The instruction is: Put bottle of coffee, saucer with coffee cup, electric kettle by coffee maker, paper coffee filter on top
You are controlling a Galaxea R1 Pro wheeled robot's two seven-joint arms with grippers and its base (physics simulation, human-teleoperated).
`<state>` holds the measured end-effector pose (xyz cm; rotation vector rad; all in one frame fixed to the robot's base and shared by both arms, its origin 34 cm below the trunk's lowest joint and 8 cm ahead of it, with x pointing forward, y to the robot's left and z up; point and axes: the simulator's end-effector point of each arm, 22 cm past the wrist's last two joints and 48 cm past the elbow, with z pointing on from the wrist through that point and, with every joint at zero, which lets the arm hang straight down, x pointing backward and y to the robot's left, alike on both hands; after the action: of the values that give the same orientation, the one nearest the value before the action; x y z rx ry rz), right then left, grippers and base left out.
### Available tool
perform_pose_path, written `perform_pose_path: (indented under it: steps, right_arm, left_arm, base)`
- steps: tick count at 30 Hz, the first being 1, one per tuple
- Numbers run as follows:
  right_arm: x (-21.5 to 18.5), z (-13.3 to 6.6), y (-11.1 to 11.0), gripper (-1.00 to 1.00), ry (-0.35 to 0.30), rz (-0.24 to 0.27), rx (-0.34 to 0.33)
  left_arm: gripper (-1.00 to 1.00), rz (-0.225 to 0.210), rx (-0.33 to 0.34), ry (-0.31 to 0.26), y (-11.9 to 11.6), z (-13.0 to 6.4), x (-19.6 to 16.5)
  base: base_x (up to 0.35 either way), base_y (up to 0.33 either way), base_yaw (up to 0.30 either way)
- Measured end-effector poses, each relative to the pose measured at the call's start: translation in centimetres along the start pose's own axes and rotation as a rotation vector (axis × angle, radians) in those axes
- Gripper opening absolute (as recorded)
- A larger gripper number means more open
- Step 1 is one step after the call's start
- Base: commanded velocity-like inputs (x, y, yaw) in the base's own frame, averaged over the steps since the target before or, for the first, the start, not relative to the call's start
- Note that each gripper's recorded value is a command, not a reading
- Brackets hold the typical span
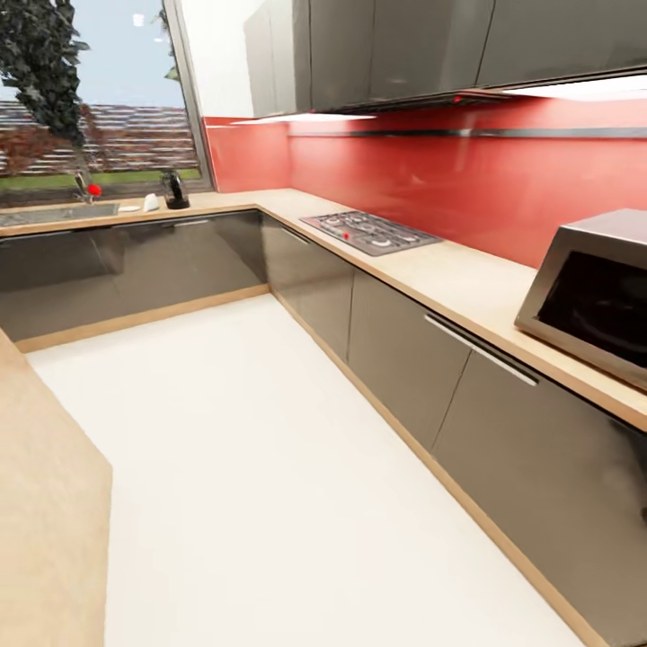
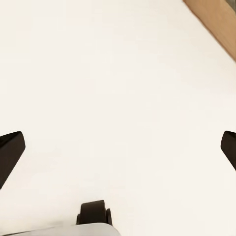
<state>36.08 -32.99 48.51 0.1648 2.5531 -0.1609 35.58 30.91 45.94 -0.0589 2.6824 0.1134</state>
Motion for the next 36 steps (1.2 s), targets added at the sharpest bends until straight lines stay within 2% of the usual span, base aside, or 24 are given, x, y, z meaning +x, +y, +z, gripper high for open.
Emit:
perform_pose_path:
  steps: [10, 17, 19, 21, 23, 36]
  right_arm:
    - [0.1, 0.0, 0.0, 1.00, 0.004, 0.000, 0.000]
    - [0.2, 0.0, 0.0, 1.00, 0.004, -0.006, -0.002]
    - [0.2, 0.0, 0.0, 1.00, 0.004, -0.022, -0.007]
    - [0.2, 0.0, 0.3, 1.00, 0.003, -0.064, -0.019]
    - [0.3, 0.0, 0.9, 1.00, 0.003, -0.168, -0.043]
    - [0.4, -0.1, 1.0, 1.00, 0.005, -0.173, -0.045]
  left_arm:
    - [1.00, 0.002, 0.001, 0.004, 0.0, 0.0, 0.2]
    - [1.00, 0.002, 0.001, 0.005, 0.0, 0.0, 0.2]
    - [1.00, 0.001, 0.001, 0.005, 0.0, 0.0, 0.2]
    - [1.00, 0.001, 0.000, 0.005, 0.0, 0.0, 0.2]
    - [1.00, -0.001, -0.001, 0.005, 0.0, 0.0, 0.2]
    - [1.00, -0.009, -0.004, 0.005, 0.1, 0.0, 0.2]
  base:
    - [0.334, 0.026, 0.260]
    - [0.338, 0.000, 0.058]
    - [0.338, 0.000, 0.010]
    - [0.338, 0.000, 0.003]
    - [0.338, 0.000, 0.000]
    - [0.338, 0.057, 0.024]
